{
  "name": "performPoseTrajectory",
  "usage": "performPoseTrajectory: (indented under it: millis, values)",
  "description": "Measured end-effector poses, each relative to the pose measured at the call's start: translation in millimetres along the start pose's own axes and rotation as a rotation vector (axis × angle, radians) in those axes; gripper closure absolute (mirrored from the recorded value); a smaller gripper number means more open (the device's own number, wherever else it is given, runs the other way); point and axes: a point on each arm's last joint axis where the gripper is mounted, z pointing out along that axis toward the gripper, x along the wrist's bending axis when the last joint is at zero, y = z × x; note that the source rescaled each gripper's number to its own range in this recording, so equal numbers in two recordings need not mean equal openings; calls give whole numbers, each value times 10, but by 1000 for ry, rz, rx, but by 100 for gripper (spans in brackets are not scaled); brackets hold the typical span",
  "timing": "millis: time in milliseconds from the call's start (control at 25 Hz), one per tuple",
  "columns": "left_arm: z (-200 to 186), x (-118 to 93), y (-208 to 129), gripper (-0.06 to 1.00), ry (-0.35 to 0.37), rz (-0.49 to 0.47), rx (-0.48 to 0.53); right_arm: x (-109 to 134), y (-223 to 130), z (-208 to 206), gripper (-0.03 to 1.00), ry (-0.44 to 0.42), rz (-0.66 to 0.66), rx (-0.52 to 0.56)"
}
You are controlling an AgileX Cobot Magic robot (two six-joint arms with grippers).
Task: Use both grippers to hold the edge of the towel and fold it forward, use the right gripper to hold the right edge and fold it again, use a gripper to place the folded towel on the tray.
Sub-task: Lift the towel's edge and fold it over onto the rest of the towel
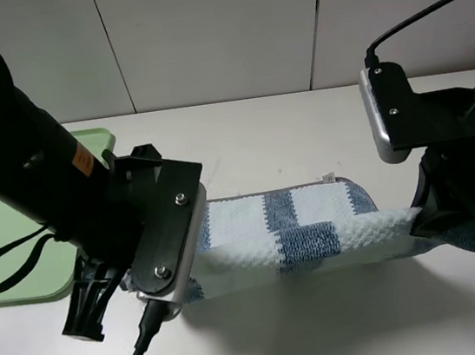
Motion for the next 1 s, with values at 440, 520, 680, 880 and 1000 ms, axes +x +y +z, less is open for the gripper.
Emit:
performPoseTrajectory:
  millis: [440, 520, 680, 880, 1000]
  values:
    - [325, 206, -60, 94, 39, -41, 12, -176, 21, 123, 97, -108, -70, 43]
    - [382, 234, -76, 94, 41, -49, 16, -223, 34, 210, 97, -107, -84, 66]
    - [437, 289, -112, 94, 62, -65, 14, -316, 79, 355, 97, -108, -104, 92]
    - [434, 400, -248, 94, 112, -118, 10, -465, 186, 477, 97, -109, -120, 109]
    - [419, 461, -337, 94, 135, -151, 11, -544, 250, 554, 97, -113, -124, 107]
